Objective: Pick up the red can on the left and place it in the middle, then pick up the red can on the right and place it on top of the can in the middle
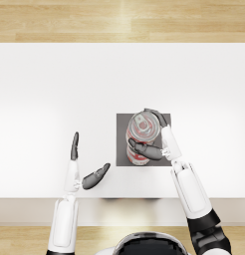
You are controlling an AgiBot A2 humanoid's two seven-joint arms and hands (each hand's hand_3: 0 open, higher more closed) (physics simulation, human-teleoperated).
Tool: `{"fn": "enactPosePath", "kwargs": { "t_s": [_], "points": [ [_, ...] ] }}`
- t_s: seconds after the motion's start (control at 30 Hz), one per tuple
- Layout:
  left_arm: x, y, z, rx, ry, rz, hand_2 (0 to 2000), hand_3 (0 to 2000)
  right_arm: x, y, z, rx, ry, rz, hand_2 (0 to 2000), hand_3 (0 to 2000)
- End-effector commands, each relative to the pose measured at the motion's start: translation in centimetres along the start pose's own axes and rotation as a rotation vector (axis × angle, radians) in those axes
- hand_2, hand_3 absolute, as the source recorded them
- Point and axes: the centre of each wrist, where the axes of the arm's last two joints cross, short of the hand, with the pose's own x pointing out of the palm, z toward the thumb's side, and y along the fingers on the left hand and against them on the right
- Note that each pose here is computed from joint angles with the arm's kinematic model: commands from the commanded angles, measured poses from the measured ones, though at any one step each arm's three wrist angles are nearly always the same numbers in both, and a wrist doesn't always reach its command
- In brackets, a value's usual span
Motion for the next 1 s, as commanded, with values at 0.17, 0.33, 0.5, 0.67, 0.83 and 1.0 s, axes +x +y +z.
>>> {"fn": "enactPosePath", "kwargs": {
  "t_s": [0.17,0.33,0.5,0.67,0.83,1.0],
  "points": [
    [-0.4,0.1,0.4,0.017,-0.001,0.023,0,0,-0.3,0.1,-1.6,0.056,-0.004,0.011,2000,1520],
    [-0.5,0.1,0.4,0.017,-0.006,0.032,0,0,-0.3,0.0,-2.7,0.092,-0.018,-0.001,2000,1520],
    [-0.6,-0.3,0.1,0.002,-0.009,0.038,0,0,-0.1,0.4,-2.6,0.075,-0.017,0.033,0,213],
    [-0.3,-0.3,1.0,0.036,-0.015,0.034,0,0,-0.2,1.1,1.4,-0.061,-0.054,-0.024,0,0],
    [-0.1,0.5,4.2,0.171,-0.019,0.034,0,0,-1.4,1.9,5.9,-0.237,-0.104,-0.096,0,0],
    [-1.1,2.4,7.4,0.308,-0.008,0.070,0,0,-1.9,2.5,6.3,-0.261,-0.116,-0.120,0,0]
  ]
}}
